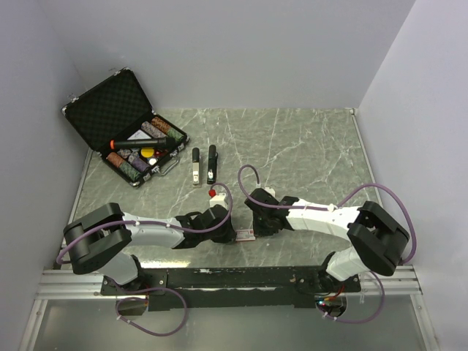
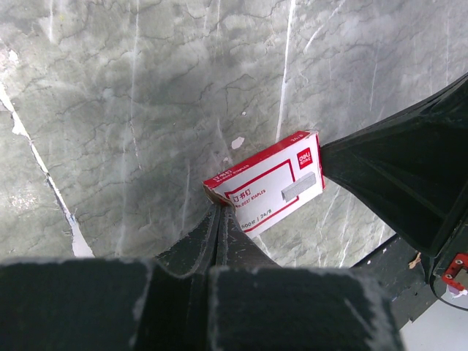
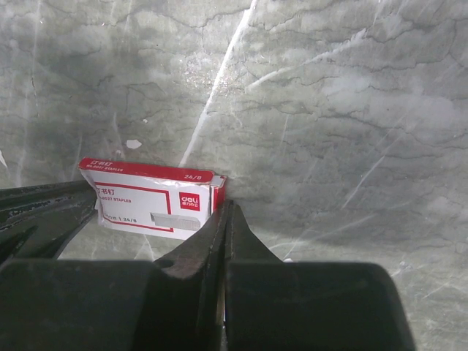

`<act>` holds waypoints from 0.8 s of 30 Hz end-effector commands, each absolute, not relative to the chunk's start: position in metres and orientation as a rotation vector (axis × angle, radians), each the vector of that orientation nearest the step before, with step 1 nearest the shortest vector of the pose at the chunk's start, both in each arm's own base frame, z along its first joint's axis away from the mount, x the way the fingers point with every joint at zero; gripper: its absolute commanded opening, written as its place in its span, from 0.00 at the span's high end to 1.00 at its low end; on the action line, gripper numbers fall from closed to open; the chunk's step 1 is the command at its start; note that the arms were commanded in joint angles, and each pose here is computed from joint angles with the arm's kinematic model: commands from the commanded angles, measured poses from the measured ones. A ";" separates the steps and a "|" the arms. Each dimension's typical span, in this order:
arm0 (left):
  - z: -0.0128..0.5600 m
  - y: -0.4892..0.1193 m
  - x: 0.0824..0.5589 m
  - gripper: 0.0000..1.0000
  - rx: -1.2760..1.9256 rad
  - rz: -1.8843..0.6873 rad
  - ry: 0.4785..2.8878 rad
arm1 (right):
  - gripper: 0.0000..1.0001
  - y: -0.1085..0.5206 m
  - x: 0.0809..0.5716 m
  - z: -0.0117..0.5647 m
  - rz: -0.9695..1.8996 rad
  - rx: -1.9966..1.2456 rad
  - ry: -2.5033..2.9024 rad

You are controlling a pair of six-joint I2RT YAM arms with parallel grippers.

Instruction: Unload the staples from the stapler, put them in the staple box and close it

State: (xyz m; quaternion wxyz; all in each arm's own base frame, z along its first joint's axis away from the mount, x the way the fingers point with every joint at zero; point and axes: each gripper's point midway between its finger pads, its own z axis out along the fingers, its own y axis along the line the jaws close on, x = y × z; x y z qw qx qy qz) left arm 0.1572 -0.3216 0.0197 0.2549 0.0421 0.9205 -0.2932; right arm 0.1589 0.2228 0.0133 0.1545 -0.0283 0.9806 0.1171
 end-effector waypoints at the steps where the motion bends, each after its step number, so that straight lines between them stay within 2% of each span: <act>1: -0.022 -0.281 0.133 0.99 0.180 -0.559 2.654 | 1.00 0.232 0.165 0.023 0.338 -0.096 2.776; 4: -0.018 -0.275 0.137 0.99 0.181 -0.508 2.643 | 1.00 0.214 0.171 0.028 0.249 -0.071 2.750; 6: -0.013 -0.272 0.141 0.99 0.168 -0.494 2.621 | 0.94 0.206 0.175 0.033 0.217 -0.055 2.731; 9: -0.002 -0.267 0.147 0.87 0.156 -0.459 2.593 | 0.86 0.199 0.183 0.044 0.185 -0.031 2.691; 12: 0.010 -0.262 0.152 0.71 0.145 -0.426 2.565 | 0.77 0.193 0.190 0.054 0.158 -0.026 2.659; 14: 0.019 -0.261 0.156 0.67 0.137 -0.420 2.542 | 0.65 0.188 0.196 0.062 0.132 -0.022 2.635; 17: 0.041 -0.259 0.162 0.61 0.122 -0.424 2.494 | 0.54 0.183 0.207 0.077 0.111 -0.014 2.582; 20: 0.071 -0.256 0.171 0.45 0.094 -0.442 2.419 | 0.38 0.182 0.219 0.098 0.116 -0.029 2.507; 22: 0.094 -0.252 0.178 0.38 0.078 -0.449 2.360 | 0.34 0.181 0.225 0.113 0.129 -0.024 2.456; 24: 0.113 -0.248 0.184 0.35 0.072 -0.446 2.308 | 0.31 0.182 0.229 0.128 0.155 -0.031 2.404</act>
